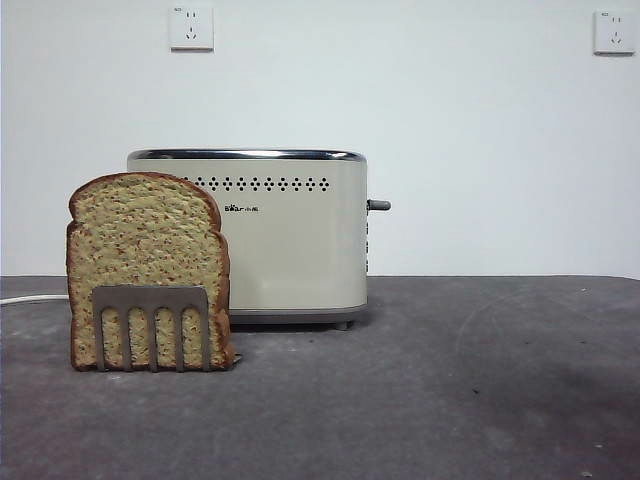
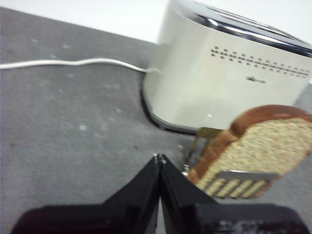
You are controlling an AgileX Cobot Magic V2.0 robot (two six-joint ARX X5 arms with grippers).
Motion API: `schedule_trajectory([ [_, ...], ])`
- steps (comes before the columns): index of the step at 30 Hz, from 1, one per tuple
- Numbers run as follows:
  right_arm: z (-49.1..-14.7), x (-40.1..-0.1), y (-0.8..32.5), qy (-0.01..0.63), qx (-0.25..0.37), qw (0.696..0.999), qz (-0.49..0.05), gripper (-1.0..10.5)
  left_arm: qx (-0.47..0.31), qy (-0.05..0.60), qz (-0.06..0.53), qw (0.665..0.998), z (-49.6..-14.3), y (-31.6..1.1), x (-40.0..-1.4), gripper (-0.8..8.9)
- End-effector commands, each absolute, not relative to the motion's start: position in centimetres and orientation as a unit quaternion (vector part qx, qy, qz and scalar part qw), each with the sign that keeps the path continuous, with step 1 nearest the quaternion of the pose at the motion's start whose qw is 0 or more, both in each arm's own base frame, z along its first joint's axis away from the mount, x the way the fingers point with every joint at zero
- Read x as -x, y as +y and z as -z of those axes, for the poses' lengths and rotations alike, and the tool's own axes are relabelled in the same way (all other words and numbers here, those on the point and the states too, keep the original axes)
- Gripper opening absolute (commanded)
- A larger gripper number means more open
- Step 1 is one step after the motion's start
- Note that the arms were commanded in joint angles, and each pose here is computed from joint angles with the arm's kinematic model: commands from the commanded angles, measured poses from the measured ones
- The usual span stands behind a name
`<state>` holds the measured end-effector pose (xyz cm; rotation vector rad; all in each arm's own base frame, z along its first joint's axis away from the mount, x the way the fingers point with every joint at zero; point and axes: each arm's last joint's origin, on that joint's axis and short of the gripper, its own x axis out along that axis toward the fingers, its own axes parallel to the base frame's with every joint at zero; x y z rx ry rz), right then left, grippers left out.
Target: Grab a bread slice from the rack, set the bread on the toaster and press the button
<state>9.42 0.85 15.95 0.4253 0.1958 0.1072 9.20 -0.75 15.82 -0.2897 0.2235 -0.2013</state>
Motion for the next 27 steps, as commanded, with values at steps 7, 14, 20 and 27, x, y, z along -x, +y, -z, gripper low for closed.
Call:
schedule_trajectory([
  [7,-22.0,-9.1,0.9,0.080,-0.211,0.972,-0.066,-0.1,0.147,0.059,0.138,0.978,-21.6,-0.9,-7.4,-0.08],
  [14,-27.6,-9.7,1.3,0.116,-0.145,0.973,-0.136,-0.1,0.127,0.078,0.184,0.972,-25.4,-1.1,-6.3,-0.08],
  [20,-32.0,-10.2,1.9,0.173,-0.069,0.956,-0.226,-0.1,0.072,0.125,0.250,0.957,-28.7,-1.5,-6.4,-0.08],
  [27,-34.9,-10.7,2.3,0.254,-0.013,0.914,-0.317,-0.1,-0.002,0.207,0.331,0.921,-31.8,-1.8,-7.1,-0.08],
])
